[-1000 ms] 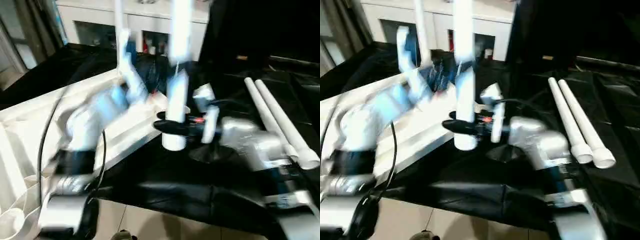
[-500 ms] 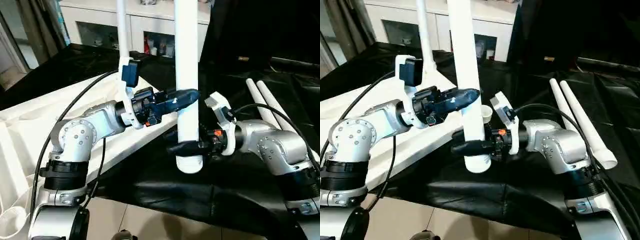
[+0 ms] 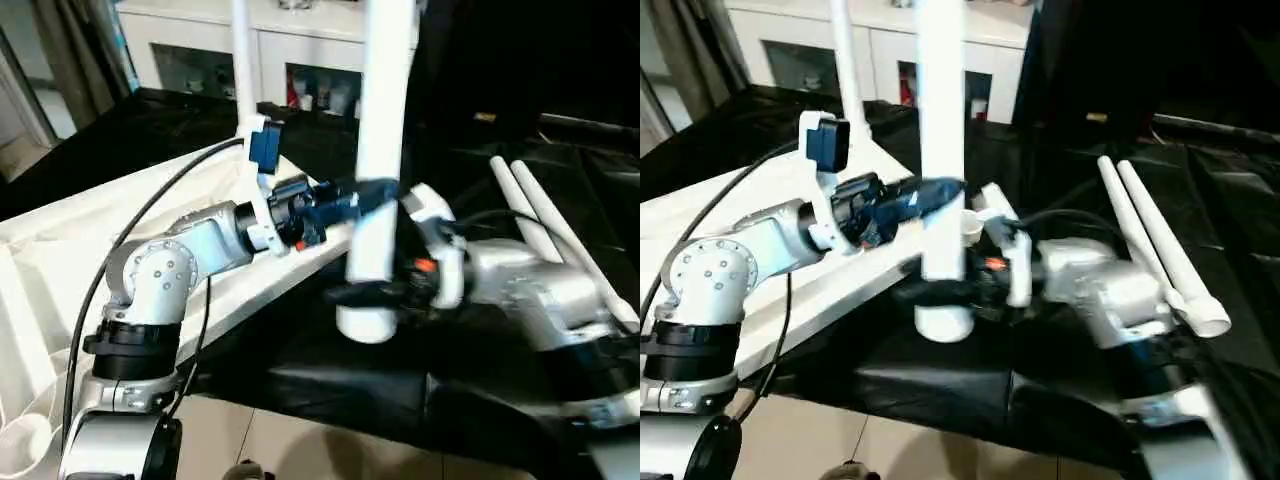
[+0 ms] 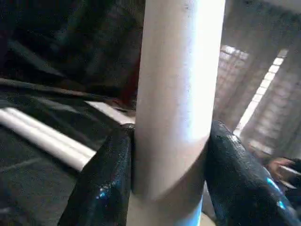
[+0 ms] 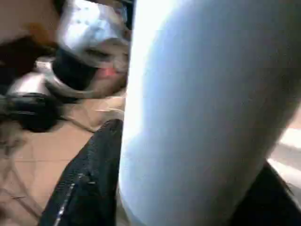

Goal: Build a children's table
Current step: Insert table leg to table base

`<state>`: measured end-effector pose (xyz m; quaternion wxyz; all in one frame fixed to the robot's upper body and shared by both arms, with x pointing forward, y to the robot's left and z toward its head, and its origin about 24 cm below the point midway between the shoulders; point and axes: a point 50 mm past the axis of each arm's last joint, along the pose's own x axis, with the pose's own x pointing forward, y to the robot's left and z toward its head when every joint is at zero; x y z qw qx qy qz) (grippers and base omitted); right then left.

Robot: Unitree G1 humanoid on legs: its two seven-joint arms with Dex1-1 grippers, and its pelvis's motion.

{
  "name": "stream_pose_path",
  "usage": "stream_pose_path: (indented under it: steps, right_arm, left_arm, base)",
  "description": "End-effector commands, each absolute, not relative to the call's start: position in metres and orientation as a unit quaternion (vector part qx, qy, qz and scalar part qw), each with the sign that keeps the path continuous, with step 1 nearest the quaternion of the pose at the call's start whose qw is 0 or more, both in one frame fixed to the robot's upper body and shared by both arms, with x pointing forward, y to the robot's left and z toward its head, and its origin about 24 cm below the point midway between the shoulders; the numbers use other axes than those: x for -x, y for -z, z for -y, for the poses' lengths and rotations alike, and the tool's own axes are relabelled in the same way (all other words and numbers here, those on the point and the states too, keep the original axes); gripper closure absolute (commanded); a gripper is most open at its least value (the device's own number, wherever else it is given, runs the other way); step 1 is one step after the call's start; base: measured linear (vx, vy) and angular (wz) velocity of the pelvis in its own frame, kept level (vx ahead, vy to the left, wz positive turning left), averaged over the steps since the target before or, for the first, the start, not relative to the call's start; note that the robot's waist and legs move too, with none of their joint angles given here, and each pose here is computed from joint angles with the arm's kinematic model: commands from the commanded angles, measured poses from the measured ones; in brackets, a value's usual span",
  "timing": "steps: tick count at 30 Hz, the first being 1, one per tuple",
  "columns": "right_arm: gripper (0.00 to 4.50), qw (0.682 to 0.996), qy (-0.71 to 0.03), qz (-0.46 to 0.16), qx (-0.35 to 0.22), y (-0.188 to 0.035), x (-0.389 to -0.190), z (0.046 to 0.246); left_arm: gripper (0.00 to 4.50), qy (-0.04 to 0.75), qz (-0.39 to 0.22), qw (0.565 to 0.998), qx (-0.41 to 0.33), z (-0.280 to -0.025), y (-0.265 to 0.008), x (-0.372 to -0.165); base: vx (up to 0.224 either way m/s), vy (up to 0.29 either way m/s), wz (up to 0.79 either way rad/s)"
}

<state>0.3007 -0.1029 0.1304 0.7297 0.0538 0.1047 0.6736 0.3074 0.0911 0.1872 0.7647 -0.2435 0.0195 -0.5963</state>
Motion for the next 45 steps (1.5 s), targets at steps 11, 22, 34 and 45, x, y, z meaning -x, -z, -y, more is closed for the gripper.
stream_pose_path:
  steps: [11, 22, 34, 45]
  right_arm:
    - [1.39, 0.879, -0.464, -0.096, -0.049, -0.114, -0.335, 0.081]
    - [1.83, 0.911, -0.398, -0.095, -0.058, -0.106, -0.343, 0.068]
    - [1.85, 0.808, -0.583, -0.044, -0.07, -0.126, -0.318, 0.075]
    - [1.87, 0.686, -0.717, -0.068, -0.1, -0.138, -0.293, 0.103]
  left_arm:
    - [2.6, 0.411, 0.08, 0.904, 0.09, -0.085, -0.204, -0.333]
    - [2.61, 0.326, 0.079, 0.938, 0.087, -0.084, -0.193, -0.34]
    - [1.63, 0.415, 0.066, 0.892, 0.168, -0.086, -0.2, -0.331]
    - [1.66, 0.619, 0.028, 0.738, 0.265, -0.087, -0.208, -0.301]
  base:
    - [0.0, 0.0, 0.0]
    - [0.0, 0.0, 0.0]
    - [0.0, 0.0, 0.0]
    - [0.0, 0.0, 0.0]
